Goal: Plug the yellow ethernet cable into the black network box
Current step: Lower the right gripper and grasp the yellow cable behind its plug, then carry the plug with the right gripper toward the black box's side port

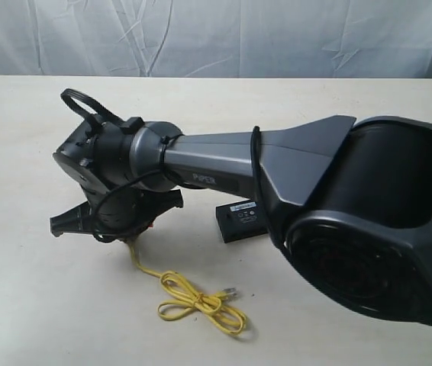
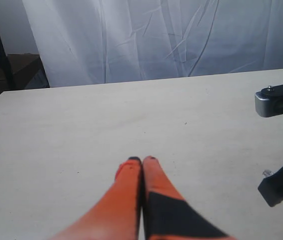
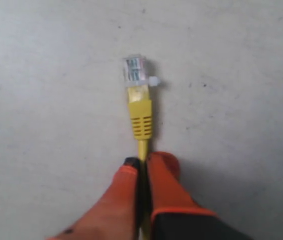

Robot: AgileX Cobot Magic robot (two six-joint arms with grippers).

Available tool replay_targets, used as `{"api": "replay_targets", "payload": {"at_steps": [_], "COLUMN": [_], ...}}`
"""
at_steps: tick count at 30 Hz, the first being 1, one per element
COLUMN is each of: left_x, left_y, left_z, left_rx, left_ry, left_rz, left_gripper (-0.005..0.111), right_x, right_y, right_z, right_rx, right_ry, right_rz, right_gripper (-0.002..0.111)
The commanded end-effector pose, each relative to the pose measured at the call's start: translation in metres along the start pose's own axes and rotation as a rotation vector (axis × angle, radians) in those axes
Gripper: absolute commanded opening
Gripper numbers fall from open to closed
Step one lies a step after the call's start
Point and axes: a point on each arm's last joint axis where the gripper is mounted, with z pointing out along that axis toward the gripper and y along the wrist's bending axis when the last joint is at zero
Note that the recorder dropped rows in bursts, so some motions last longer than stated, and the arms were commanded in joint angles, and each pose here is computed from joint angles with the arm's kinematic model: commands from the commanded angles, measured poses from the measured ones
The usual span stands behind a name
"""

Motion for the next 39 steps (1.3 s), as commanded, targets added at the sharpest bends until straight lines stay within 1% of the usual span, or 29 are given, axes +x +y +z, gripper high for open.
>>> {"api": "replay_targets", "payload": {"at_steps": [1, 4, 7, 9, 12, 14, 17, 19, 21, 24, 27, 30, 33, 36, 39], "left_x": [0.000, 0.000, 0.000, 0.000, 0.000, 0.000, 0.000, 0.000, 0.000, 0.000, 0.000, 0.000, 0.000, 0.000, 0.000], "left_y": [0.000, 0.000, 0.000, 0.000, 0.000, 0.000, 0.000, 0.000, 0.000, 0.000, 0.000, 0.000, 0.000, 0.000, 0.000], "left_z": [0.000, 0.000, 0.000, 0.000, 0.000, 0.000, 0.000, 0.000, 0.000, 0.000, 0.000, 0.000, 0.000, 0.000, 0.000], "left_rx": [-0.002, -0.002, -0.002, -0.002, -0.002, -0.002, -0.002, -0.002, -0.002, -0.002, -0.002, -0.002, -0.002, -0.002, -0.002], "left_ry": [-0.014, -0.014, -0.014, -0.014, -0.014, -0.014, -0.014, -0.014, -0.014, -0.014, -0.014, -0.014, -0.014, -0.014, -0.014], "left_rz": [-0.003, -0.003, -0.003, -0.003, -0.003, -0.003, -0.003, -0.003, -0.003, -0.003, -0.003, -0.003, -0.003, -0.003, -0.003], "left_gripper": [0.000, 0.000, 0.000, 0.000, 0.000, 0.000, 0.000, 0.000, 0.000, 0.000, 0.000, 0.000, 0.000, 0.000, 0.000], "right_x": [-0.002, -0.004, -0.007, -0.007, 0.001, 0.011, 0.026, 0.034, 0.043, 0.061, 0.081, 0.103, 0.119, 0.132, 0.134], "right_y": [0.000, -0.004, -0.015, -0.023, -0.036, -0.047, -0.074, -0.105, -0.141, -0.189, -0.214, -0.222, -0.225, -0.228, -0.224], "right_z": [-0.012, -0.033, -0.063, -0.082, -0.110, -0.123, -0.135, -0.137, -0.138, -0.140, -0.144, -0.145, -0.132, -0.114, -0.100], "right_rx": [-0.009, 0.005, 0.033, 0.050, 0.037, 0.014, -0.099, -0.165, -0.157, -0.077, -0.008, -0.005, -0.028, -0.022, -0.021], "right_ry": [0.003, 0.009, 0.028, 0.043, 0.027, 0.023, 0.025, 0.030, 0.028, 0.013, -0.046, -0.109, -0.151, -0.097, -0.034], "right_rz": [-0.037, -0.099, -0.242, -0.299, -0.379, -0.397, -0.394, -0.322, -0.263, -0.211, -0.237, -0.255, -0.253, -0.263, -0.304], "right_gripper": [-0.001, -0.001, -0.001, -0.001, -0.001, -0.001, -0.001, -0.001, -0.001, -0.001, -0.001, -0.001, -0.001, -0.001, -0.001]}}
